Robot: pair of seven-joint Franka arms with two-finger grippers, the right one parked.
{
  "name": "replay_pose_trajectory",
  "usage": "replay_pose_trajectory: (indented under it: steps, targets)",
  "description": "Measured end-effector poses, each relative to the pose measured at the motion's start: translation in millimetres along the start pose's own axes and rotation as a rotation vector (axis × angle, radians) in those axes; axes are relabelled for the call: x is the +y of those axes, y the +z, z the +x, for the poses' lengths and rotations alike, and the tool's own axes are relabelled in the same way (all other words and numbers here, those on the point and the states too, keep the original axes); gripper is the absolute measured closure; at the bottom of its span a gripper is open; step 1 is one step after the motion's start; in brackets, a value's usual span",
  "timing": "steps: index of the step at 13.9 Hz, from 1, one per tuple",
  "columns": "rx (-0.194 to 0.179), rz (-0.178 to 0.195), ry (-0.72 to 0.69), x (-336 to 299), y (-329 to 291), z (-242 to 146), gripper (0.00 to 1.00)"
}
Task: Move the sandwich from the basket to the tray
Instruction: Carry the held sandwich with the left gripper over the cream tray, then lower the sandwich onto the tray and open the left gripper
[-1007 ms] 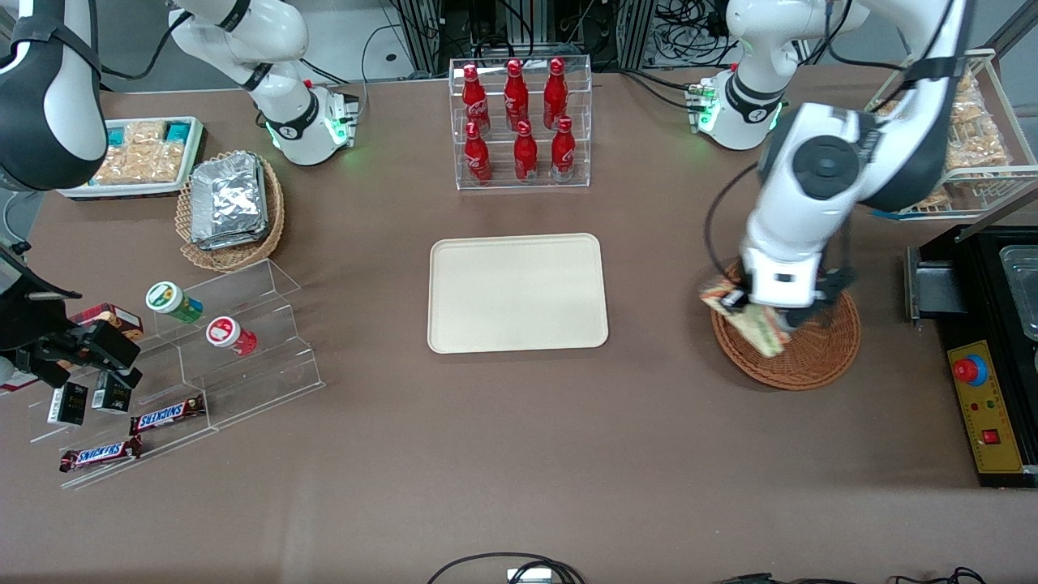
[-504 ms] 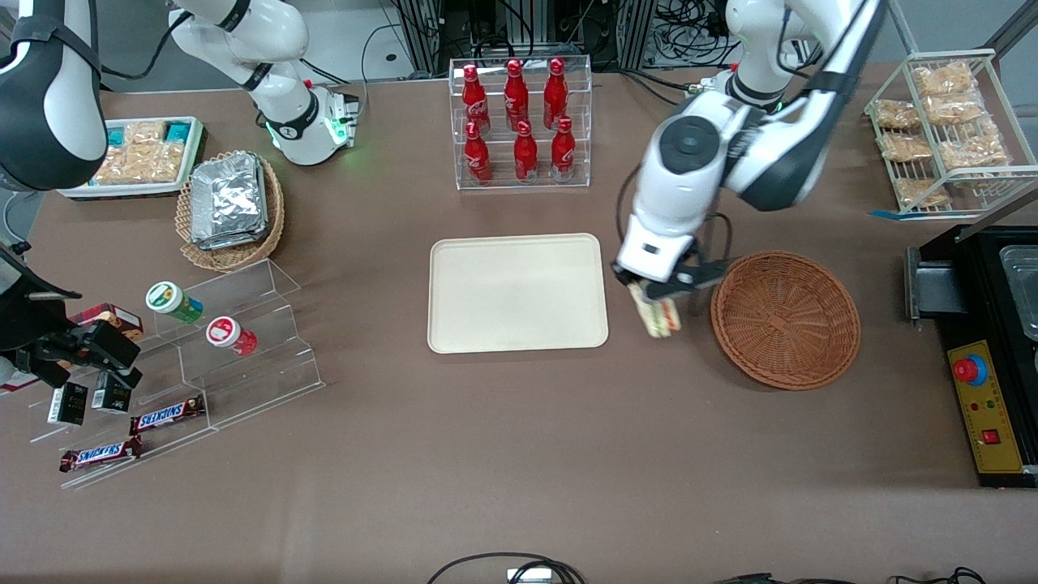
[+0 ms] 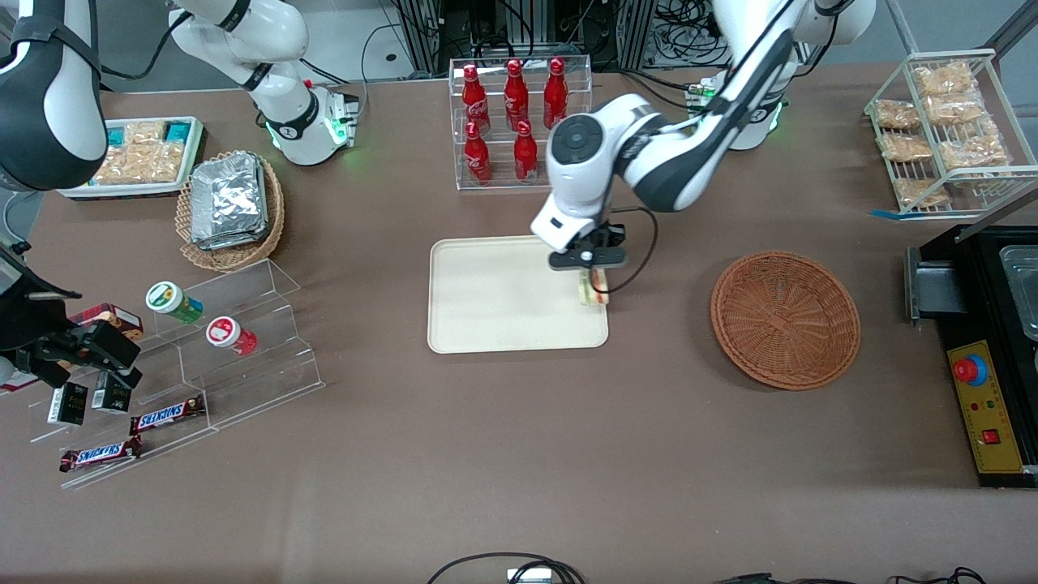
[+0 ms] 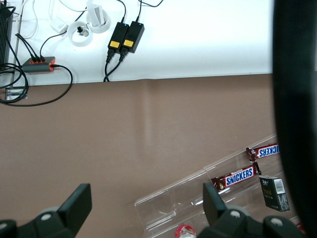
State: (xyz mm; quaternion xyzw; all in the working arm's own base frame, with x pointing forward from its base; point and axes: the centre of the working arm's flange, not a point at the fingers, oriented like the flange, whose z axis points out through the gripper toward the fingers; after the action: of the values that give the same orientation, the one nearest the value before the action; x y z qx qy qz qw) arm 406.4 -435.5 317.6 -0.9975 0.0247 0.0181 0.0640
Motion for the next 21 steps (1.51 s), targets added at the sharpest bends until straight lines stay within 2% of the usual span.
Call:
replay_pose_trajectory:
  steps: [2,4,8,15,18,21]
  targets:
    - [-0.018,0.004,0.055,21,23,-15,0.8]
    - [-0.017,0.011,0.096,36,46,-25,0.8]
    - [-0.031,0.004,0.111,43,80,-24,0.8]
    - [-0.044,0.019,0.126,42,100,-24,0.83]
    - [-0.046,0.02,0.118,42,101,-24,0.59]
    - [-0.042,0.017,0.089,42,99,-21,0.28]
